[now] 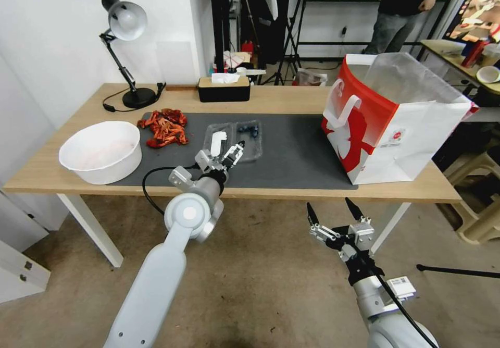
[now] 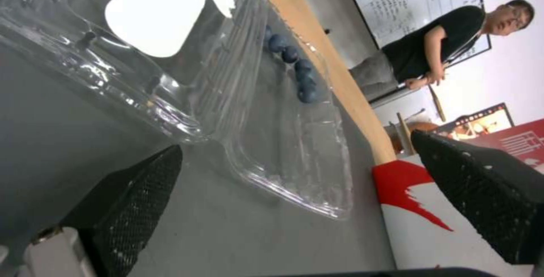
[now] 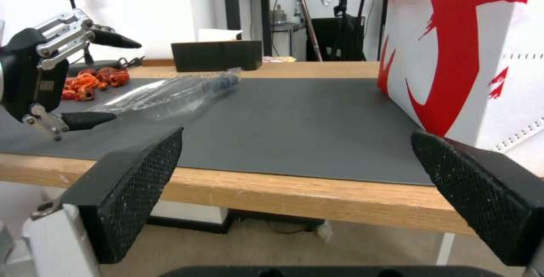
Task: Close the takeout container lid, then place the container into the takeout bag.
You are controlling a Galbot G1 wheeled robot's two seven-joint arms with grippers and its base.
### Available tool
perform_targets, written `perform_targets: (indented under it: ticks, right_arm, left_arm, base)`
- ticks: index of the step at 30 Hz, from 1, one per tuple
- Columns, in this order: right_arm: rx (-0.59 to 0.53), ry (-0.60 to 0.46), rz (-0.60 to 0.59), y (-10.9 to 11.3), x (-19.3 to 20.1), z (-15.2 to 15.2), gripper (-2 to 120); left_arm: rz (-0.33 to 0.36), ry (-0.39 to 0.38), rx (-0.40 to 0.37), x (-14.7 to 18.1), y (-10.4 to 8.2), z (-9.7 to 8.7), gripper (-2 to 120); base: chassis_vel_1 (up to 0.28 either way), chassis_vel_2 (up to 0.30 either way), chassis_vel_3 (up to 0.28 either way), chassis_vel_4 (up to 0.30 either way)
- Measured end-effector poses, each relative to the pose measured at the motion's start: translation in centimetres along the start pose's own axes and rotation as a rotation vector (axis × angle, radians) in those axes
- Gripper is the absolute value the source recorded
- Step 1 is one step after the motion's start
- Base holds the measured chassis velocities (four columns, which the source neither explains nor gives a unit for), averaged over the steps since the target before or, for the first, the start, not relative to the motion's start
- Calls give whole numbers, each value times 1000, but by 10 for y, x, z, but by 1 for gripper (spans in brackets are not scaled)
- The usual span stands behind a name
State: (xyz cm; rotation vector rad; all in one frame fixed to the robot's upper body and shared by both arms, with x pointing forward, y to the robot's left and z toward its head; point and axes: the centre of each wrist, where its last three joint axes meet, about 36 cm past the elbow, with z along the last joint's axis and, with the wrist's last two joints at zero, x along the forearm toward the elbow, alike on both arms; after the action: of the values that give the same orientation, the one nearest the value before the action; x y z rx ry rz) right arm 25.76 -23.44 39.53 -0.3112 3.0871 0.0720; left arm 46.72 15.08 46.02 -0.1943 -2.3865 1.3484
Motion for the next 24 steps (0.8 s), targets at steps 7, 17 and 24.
perform_targets:
  ticks: [7, 17, 24]
  right_arm:
    - [0, -1, 2, -1, -1, 0, 100]
    - [-1, -5, 3, -1, 1, 1, 100]
    - [0, 2, 1, 2, 5, 3, 100]
  left_arm:
    - [-25, -1, -7, -6, 3, -1, 100]
    - [-45, -9, -10, -9, 6, -5, 100]
    - [-57, -26, 2, -11, 7, -7, 100]
  base:
    - [0, 0, 0, 0]
    - [0, 0, 0, 0]
    - [0, 0, 0, 0]
